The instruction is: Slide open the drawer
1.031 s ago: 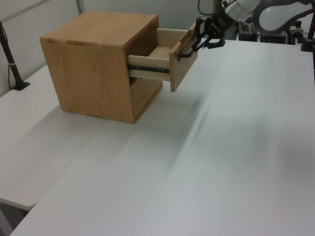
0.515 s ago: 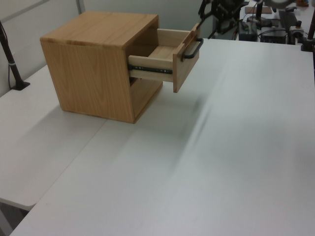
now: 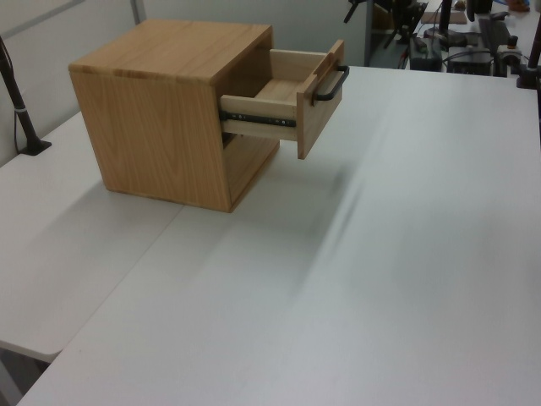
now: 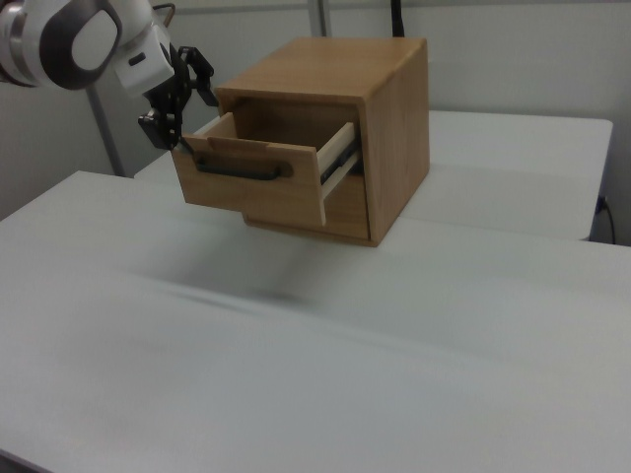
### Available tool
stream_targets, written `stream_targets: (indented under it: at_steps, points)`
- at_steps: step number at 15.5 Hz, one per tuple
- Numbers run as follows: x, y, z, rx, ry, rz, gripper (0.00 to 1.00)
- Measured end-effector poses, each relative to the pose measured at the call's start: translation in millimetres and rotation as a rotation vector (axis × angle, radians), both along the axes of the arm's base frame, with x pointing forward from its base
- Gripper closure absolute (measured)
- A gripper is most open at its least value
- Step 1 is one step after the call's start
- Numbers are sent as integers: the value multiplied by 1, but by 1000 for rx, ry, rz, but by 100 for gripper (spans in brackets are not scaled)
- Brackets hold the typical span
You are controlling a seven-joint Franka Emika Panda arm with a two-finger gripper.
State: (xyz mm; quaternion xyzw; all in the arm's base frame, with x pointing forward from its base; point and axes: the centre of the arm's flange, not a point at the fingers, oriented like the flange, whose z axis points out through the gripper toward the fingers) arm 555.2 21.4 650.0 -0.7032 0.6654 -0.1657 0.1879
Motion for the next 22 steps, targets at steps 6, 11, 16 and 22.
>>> stream_targets:
  at_steps: [6, 11, 16, 22]
  points:
    - [-7, -1, 3, -130, 83, 259, 0]
    - [-24, 4, -18, -282, 279, 651, 0]
    - [-30, 6, -24, -385, 324, 956, 0]
    - [-38, 1, -33, -501, 428, 1273, 0]
